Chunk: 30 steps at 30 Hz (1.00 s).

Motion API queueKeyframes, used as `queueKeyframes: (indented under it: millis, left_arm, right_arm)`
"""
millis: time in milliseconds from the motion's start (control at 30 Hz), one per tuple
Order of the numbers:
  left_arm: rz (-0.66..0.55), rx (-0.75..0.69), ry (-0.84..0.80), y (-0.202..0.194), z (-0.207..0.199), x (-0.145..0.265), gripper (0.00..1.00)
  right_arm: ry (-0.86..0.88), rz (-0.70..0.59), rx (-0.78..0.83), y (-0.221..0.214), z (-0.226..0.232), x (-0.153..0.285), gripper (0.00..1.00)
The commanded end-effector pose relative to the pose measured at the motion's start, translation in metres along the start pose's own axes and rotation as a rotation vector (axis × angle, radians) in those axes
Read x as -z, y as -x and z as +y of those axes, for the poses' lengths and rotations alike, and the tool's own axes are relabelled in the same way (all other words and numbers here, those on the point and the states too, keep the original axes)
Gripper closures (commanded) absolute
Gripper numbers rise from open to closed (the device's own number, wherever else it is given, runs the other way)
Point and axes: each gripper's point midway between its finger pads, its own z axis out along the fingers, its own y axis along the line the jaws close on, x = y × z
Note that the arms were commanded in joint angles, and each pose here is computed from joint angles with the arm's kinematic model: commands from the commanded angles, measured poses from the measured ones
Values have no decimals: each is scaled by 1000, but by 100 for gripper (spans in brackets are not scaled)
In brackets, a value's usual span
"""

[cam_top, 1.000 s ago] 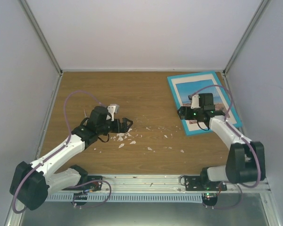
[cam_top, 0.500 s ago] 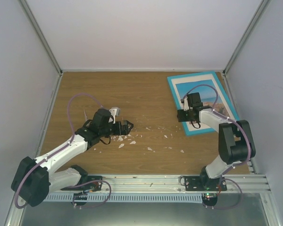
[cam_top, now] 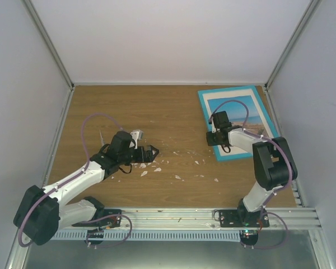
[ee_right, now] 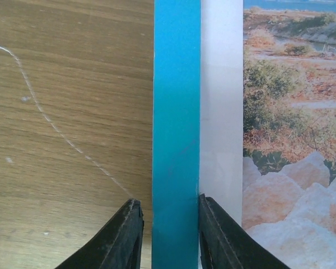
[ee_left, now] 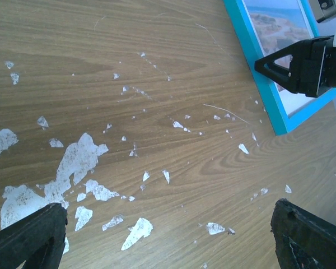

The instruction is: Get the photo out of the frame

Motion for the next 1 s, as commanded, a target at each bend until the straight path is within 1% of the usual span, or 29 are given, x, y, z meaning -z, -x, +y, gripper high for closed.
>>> queueKeyframes:
  millis: [0, 67, 233, 333, 500, 567, 667, 733, 833, 867, 967]
  left_arm:
    - [-42, -3, -56, 4, -11, 4, 1]
    - [-48, 4, -62, 2, -11, 7, 1]
    - [-65, 21, -62, -3, -8, 15, 1]
    - [-63, 30, -60, -8, -5, 19, 1]
    - [-68, 47, -64, -13, -4, 26, 1]
    - [-62, 58, -61, -16, -3, 27, 1]
    - [-53, 77, -59, -18, -2, 29, 1]
    - [-45, 89, -60, -20, -2, 28, 1]
    - [-31, 102, -58, -22, -2, 25, 1]
    - [-29, 105, -60, -21, -3, 23, 1]
    - [-11, 110, -59, -22, -5, 16, 1]
  right_arm:
    - [27, 34, 31, -12, 28, -4, 72]
    - [42, 27, 43, -13, 42, 0, 75]
    - [69, 4, 73, -13, 80, 12, 77]
    - [102, -12, 83, -13, 113, 19, 77]
    - [178, -41, 72, -7, 174, 29, 76]
    - [217, -48, 87, -4, 199, 33, 74]
    - [265, -68, 108, 2, 224, 43, 70]
    - [289, -82, 107, 5, 226, 53, 67]
    - [282, -127, 117, 14, 213, 71, 56]
    - [279, -153, 113, 19, 204, 81, 53]
    - [221, -184, 49, 28, 148, 86, 49]
